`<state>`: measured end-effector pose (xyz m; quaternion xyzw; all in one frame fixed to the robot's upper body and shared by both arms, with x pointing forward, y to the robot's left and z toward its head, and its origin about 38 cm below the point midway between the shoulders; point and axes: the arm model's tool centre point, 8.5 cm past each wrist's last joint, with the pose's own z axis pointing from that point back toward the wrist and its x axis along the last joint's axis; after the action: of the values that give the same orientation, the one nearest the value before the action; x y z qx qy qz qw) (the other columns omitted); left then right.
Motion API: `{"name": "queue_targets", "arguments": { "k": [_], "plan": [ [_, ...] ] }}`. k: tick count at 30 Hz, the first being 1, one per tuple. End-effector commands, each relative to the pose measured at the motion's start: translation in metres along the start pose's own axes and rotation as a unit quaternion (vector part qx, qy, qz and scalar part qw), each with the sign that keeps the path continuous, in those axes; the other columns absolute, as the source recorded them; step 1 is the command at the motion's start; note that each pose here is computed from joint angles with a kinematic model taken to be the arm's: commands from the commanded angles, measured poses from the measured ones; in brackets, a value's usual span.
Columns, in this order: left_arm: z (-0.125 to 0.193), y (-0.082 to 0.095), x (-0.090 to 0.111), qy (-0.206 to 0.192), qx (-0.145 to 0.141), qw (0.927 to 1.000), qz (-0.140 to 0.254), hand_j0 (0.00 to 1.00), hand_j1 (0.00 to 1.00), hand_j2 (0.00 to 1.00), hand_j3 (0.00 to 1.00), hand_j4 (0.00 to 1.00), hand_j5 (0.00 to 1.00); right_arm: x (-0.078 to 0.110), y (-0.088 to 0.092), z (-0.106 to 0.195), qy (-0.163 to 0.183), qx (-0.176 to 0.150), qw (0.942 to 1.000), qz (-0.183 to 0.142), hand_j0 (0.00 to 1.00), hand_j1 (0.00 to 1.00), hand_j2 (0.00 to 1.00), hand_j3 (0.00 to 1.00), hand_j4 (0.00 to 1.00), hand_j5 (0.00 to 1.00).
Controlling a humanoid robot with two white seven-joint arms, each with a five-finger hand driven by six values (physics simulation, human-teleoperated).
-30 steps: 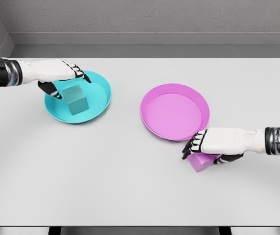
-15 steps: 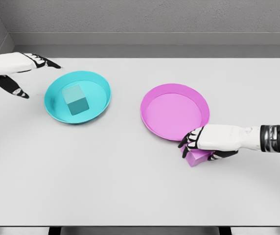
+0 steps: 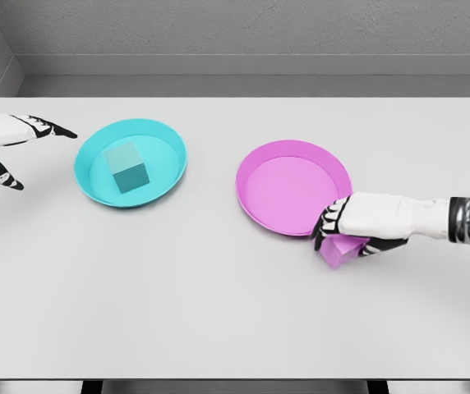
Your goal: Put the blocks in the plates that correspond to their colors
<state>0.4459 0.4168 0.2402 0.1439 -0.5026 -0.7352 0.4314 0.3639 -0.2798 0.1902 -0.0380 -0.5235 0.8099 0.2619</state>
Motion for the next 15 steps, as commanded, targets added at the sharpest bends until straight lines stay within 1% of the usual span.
{"name": "queue_targets", "arguments": {
  "k": [1,6,7,10,11,12,14,15],
  "plan": [
    [0.000,0.001,0.000,0.000,0.002,1.0000,0.003,1.00,1.00,1.00,1.00,1.00,1.00,-0.001,-0.005,0.004,0.002,-0.011,0.9999,-0.003,0.63,0.63,0.63,0.63,0.63,0.63],
    [0.000,0.000,0.000,0.000,0.001,1.0000,0.003,1.00,1.00,1.00,1.00,1.00,1.00,-0.005,-0.017,0.017,0.004,-0.034,0.9993,-0.014,0.63,0.63,0.63,0.63,0.63,0.63],
    [0.000,0.000,0.000,-0.001,0.001,1.0000,0.003,1.00,1.00,1.00,1.00,1.00,1.00,-0.006,-0.023,0.024,0.010,-0.040,0.9991,-0.010,0.63,0.63,0.63,0.63,0.63,0.63],
    [0.000,0.000,0.000,-0.001,0.001,1.0000,0.003,1.00,1.00,1.00,1.00,1.00,1.00,-0.007,-0.024,0.029,0.014,-0.039,0.9991,-0.008,0.63,0.63,0.63,0.63,0.63,0.63],
    [0.000,0.000,0.000,-0.001,0.001,1.0000,0.003,1.00,1.00,1.00,1.00,1.00,1.00,-0.007,-0.026,0.034,0.017,-0.039,0.9991,-0.008,0.63,0.63,0.63,0.63,0.63,0.63],
    [-0.001,-0.001,0.000,-0.001,0.000,1.0000,0.004,1.00,1.00,1.00,1.00,1.00,1.00,-0.008,-0.033,0.040,0.018,-0.051,0.9985,-0.010,0.63,0.63,0.63,0.63,0.63,0.63],
    [-0.001,-0.001,0.001,-0.002,0.000,1.0000,0.003,1.00,1.00,1.00,1.00,1.00,1.00,-0.008,-0.038,0.041,0.017,-0.059,0.9981,-0.009,0.63,0.63,0.63,0.63,0.63,0.63],
    [-0.001,-0.001,0.001,-0.002,0.000,1.0000,0.003,1.00,1.00,1.00,1.00,1.00,1.00,-0.008,-0.043,0.041,0.016,-0.064,0.9978,-0.003,0.63,0.63,0.63,0.63,0.63,0.63]
  ]
}}
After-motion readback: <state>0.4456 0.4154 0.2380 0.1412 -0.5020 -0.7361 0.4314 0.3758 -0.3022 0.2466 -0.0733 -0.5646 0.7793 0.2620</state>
